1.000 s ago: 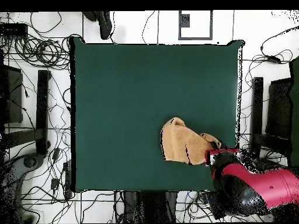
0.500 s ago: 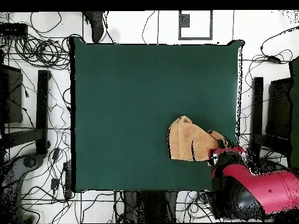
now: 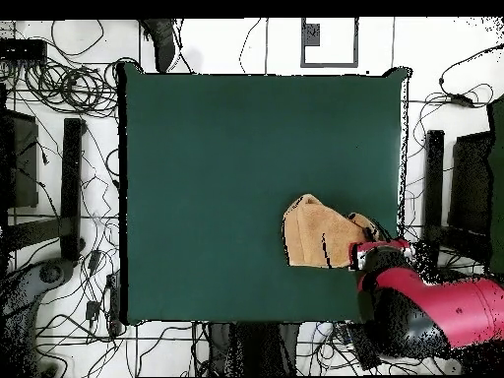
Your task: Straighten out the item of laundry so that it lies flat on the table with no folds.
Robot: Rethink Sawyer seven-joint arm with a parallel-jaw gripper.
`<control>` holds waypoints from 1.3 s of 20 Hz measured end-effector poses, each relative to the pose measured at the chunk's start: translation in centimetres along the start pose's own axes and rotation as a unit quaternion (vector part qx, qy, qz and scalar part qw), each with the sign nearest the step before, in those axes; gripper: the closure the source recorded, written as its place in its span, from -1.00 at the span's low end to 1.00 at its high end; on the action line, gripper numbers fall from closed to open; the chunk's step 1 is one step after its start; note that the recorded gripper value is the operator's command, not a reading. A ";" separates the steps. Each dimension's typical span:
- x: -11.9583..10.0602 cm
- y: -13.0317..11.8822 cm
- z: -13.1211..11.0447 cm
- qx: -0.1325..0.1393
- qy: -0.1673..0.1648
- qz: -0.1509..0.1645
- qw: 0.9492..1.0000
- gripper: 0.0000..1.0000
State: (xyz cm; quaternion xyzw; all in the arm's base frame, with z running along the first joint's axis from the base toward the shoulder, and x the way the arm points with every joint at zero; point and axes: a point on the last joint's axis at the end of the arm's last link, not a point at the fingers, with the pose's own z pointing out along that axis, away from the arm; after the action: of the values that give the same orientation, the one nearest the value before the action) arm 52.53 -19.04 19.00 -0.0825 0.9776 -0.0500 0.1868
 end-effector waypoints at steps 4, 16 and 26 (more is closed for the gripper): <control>-1.6 -0.9 2.0 -0.027 -0.006 0.018 0.999 1.00; -3.3 -2.4 6.4 -0.075 -0.013 -0.011 0.997 1.00; -4.3 -3.4 7.5 -0.081 -0.008 -0.038 0.996 1.00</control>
State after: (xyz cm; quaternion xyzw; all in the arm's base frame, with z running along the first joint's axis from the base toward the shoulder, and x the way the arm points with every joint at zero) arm 59.76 -22.05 14.04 -0.1351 0.9731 0.0230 0.1850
